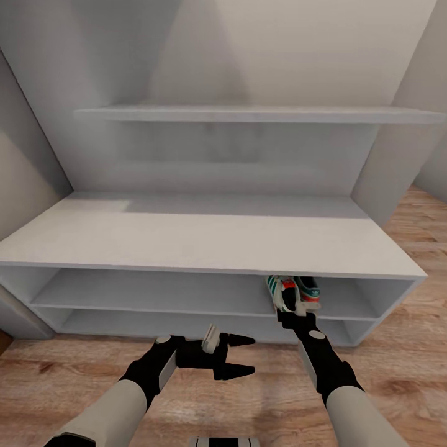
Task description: Pick up the two gym shoes and the two sandals from the corridor floor and place them onto the hallstand (shoe rack) in the corridor, making sure they are on the rack and not on the floor. Arrange them so the two gym shoes are next to each other and the two sandals are next to each other.
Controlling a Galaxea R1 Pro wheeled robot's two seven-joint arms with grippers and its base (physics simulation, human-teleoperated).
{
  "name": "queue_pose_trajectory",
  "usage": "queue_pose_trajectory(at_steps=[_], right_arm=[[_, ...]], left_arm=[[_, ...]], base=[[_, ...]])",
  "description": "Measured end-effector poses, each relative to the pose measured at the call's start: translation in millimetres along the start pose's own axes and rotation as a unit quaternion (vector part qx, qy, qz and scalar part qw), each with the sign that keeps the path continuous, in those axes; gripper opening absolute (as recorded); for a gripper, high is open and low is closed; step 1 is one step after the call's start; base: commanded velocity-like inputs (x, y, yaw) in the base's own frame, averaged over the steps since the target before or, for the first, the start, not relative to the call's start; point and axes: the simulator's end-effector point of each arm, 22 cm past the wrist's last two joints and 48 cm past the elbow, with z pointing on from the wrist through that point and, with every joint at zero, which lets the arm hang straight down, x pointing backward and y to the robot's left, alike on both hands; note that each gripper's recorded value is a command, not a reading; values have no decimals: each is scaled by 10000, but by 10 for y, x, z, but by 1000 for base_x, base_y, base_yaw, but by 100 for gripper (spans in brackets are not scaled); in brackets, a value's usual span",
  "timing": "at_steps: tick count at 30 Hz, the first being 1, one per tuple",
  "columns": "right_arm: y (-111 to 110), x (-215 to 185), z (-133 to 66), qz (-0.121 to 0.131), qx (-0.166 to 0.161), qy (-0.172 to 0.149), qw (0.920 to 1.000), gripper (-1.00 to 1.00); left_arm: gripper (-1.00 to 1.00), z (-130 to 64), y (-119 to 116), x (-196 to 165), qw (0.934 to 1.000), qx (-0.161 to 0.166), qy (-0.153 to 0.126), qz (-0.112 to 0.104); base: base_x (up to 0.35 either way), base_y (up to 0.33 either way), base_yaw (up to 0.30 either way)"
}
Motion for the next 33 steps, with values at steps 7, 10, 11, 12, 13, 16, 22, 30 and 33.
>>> queue_pose_trajectory(at_steps=[7, 10, 11, 12, 13, 16, 22, 30, 33], right_arm=[[-5, -43, -3, 3, 4, -44, 10000, -100], [-4, -43, -2, 4, 3, -42, 10000, -100], [-4, -43, -2, 4, 2, -43, 10000, -100], [-5, -43, -3, 4, 3, -45, 10000, -100], [-7, -45, -3, 3, 5, -46, 10000, -100], [-8, -45, -2, 0, 7, -45, 10000, -100], [-11, -46, -1, -3, 11, -46, 10000, -100], [-12, -46, -1, -5, 10, -47, 10000, -100], [-13, -46, -1, -3, 10, -46, 10000, -100]], left_arm=[[100, 4, -2, -6, 10000, 3, -3, 5], [100, 3, -2, -1, 10000, 2, -3, -1], [100, 3, -1, -1, 10000, 2, -3, 0], [100, 4, -3, -2, 10000, 3, -3, 1], [100, 4, -3, -1, 10000, 3, -2, 1], [100, 3, -2, -2, 10000, 3, -3, 1], [100, 3, -1, 4, 10000, 1, -4, -9], [100, 3, 0, 3, 10000, 1, -4, -8], [100, 3, 0, 3, 10000, 1, -4, -9]], base=[[148, 0, 0], [23, 0, 0], [89, 0, 0], [137, 0, 0], [134, 0, 0], [38, 0, 0], [3, 0, 0], [30, 0, 0], [11, 0, 0]])
